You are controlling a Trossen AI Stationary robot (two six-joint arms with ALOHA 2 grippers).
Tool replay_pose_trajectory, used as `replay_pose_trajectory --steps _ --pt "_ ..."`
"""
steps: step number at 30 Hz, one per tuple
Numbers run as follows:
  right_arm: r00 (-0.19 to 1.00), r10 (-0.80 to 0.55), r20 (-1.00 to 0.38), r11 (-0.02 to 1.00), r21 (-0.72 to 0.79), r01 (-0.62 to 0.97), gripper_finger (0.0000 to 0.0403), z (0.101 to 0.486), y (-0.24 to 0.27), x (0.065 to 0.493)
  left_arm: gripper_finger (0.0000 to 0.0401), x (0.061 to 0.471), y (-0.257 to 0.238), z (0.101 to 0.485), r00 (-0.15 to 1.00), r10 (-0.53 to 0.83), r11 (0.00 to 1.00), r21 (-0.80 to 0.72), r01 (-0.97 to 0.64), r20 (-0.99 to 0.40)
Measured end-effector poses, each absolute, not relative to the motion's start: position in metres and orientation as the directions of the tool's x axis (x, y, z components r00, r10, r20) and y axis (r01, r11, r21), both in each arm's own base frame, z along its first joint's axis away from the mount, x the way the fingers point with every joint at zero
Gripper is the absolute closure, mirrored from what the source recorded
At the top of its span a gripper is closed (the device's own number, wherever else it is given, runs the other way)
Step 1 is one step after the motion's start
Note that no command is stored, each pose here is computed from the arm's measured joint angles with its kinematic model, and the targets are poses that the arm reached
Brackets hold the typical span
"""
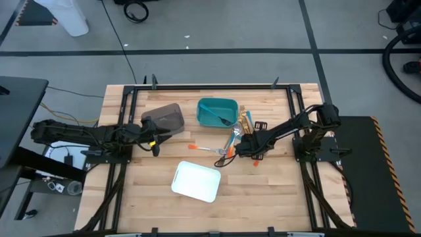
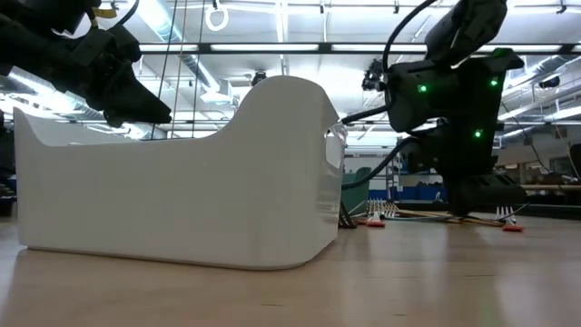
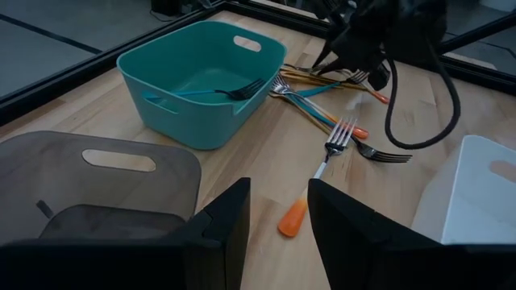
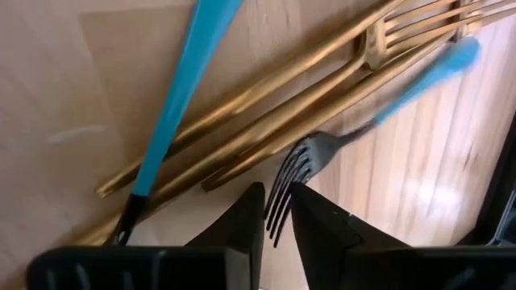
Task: Sort silverware by color (type)
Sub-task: Put the blue fork into the blue bin
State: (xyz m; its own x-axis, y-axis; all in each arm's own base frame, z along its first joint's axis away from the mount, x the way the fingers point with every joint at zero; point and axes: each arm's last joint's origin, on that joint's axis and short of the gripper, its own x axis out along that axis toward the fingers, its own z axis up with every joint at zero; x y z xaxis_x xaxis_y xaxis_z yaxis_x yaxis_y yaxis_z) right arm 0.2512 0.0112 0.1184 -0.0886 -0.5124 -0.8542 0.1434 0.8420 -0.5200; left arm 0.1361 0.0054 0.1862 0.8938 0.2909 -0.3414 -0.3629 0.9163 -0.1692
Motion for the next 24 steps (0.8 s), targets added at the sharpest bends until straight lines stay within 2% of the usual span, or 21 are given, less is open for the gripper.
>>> replay_pose_trajectory --steps 9,14,19,24 --pt "-0.082 -0.531 -0.844 0.829 -0.537 0.159 0.0381 0.118 0.009 0.252 0.0267 0.136 0.005 0.186 0.894 0.291 0.916 -0.17 -0.363 -0.34" --pt "-0.077 -0.529 -0.845 0.826 -0.534 0.178 0.0382 0.123 0.01 0.252 0.0267 0.136 0.005 0.186 0.894 0.291 0.916 -0.17 -0.362 -0.34" --pt "-0.008 -0.535 -0.845 0.824 -0.523 0.22 0.0385 0.144 0.01 0.251 0.0267 0.136 0.005 0.186 0.894 0.291 0.916 -0.17 -0.363 -0.34" --pt "0.079 -0.597 -0.798 0.788 -0.566 0.243 0.0386 0.166 0.01 0.247 0.0267 0.136 0.005 0.186 0.894 0.291 0.917 -0.168 -0.362 -0.34"
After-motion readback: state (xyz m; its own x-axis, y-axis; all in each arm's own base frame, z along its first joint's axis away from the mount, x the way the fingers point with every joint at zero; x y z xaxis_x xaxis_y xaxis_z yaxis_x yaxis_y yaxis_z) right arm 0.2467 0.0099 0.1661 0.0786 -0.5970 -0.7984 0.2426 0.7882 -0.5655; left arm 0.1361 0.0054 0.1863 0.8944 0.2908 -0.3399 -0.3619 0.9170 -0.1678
